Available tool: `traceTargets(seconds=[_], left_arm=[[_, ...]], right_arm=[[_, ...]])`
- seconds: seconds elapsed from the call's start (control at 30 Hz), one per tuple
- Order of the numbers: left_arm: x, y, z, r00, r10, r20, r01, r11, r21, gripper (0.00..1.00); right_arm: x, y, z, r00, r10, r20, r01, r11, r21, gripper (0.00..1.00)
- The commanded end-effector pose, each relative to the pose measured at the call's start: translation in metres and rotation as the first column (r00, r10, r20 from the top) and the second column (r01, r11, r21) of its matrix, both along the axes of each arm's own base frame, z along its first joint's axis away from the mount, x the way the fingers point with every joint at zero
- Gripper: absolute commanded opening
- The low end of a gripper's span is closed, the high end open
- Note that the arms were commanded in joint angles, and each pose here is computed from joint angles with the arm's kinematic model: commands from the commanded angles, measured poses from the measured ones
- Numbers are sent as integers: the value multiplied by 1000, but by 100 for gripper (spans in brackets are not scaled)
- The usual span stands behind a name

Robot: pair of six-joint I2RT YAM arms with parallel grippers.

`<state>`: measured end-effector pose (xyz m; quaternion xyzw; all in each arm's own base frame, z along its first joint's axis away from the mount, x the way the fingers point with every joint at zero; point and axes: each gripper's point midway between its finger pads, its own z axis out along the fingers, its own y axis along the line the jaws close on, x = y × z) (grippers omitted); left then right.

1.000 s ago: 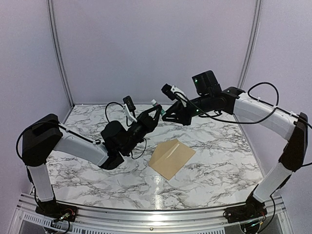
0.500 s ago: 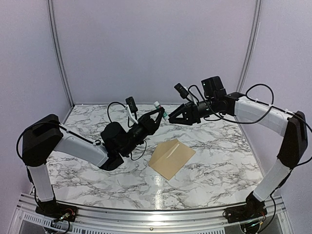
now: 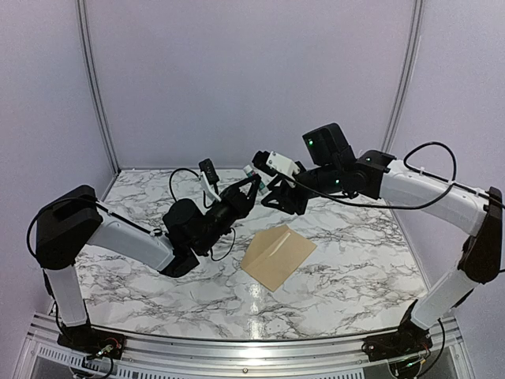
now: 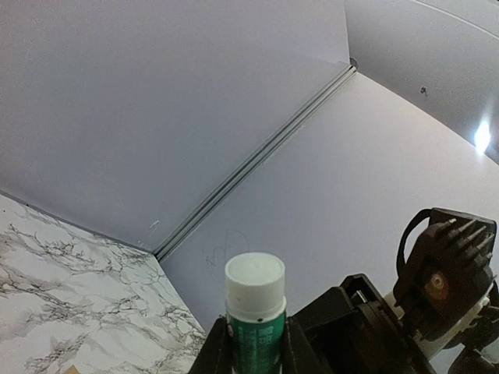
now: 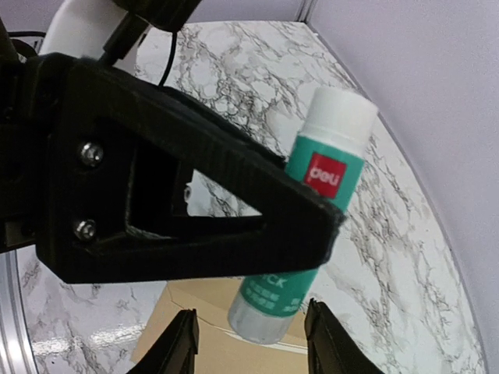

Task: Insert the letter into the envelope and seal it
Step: Unscrew the solid glue.

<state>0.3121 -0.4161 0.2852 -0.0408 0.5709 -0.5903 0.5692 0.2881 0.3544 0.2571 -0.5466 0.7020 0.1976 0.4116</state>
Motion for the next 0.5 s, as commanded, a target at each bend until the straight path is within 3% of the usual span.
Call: traceTargets(seconds=[0.0, 0.27, 0.47], left_arm=[[-2, 9, 15, 1000, 16, 20, -15, 999, -33, 0], [-2, 9, 13, 1000, 16, 21, -16, 999, -30, 0], [-2, 8, 12, 1000, 11, 23, -10, 999, -35, 0]], right_arm=[[17, 0, 23, 991, -72, 110, 75, 997, -26, 42], [14, 7, 24, 995, -54, 80, 54, 999, -3, 28], [3, 14, 30, 1000, 4, 2, -4, 998, 61, 11]])
